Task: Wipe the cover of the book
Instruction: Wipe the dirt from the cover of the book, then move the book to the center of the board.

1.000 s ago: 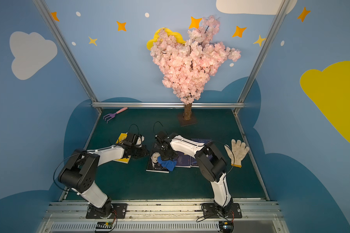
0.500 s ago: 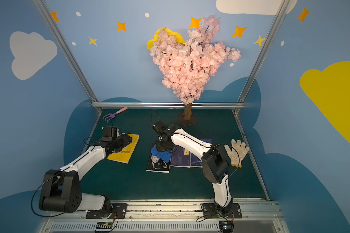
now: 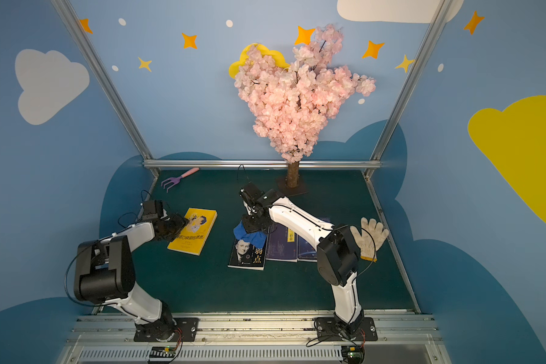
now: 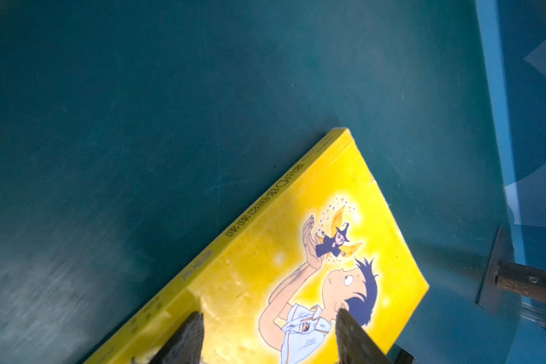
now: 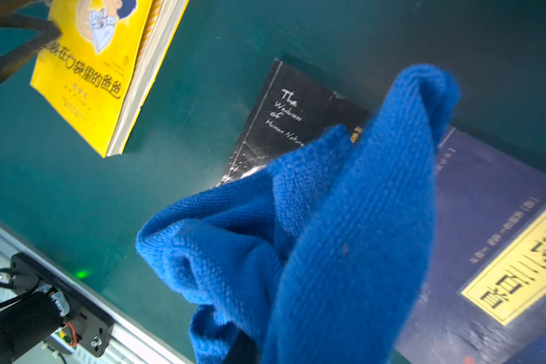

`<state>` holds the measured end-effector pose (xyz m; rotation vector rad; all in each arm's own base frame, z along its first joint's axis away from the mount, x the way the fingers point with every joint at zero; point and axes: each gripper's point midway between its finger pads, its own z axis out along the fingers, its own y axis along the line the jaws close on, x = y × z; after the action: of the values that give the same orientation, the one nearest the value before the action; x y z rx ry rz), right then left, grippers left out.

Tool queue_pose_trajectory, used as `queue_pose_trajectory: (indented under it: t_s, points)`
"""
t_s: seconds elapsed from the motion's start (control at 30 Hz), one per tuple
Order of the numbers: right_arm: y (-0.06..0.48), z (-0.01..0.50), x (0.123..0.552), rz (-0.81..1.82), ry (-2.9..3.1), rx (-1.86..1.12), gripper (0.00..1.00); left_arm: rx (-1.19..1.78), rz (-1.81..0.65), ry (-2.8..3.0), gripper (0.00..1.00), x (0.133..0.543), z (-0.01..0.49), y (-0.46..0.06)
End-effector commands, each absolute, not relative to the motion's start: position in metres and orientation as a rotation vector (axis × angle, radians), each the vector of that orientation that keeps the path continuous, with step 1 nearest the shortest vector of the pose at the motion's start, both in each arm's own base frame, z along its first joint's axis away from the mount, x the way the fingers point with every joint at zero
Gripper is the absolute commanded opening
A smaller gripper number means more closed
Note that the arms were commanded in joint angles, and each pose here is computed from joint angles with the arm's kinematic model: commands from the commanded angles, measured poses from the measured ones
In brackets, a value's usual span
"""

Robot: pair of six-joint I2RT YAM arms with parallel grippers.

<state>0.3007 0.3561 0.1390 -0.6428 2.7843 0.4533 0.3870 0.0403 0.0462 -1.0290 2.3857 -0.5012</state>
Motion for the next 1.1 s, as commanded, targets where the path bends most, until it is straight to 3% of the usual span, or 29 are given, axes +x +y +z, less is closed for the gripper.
queue_pose_trajectory:
  t_s: [0.0, 0.5, 0.77, 1.07]
  points:
    - [0.349, 0.135, 0.296, 0.448, 2.811, -0.666, 0.0, -1.024, -0.462, 2.445, 0.68, 0.38, 0.028, 0.044]
    - [0.35, 0.119, 0.293, 0.46, 2.849, -0.679, 0.0, -1.178, -0.341, 2.417, 0.71, 0.369, 0.032, 0.072]
    - [0.352, 0.115, 0.294, 0.449, 2.864, -0.674, 0.0, -1.247, -0.521, 2.328, 0.72, 0.374, 0.024, 0.079]
    - [0.361, 0.108, 0.3, 0.473, 2.876, -0.647, 0.0, -1.127, -0.74, 2.392, 0.71, 0.377, 0.015, 0.033]
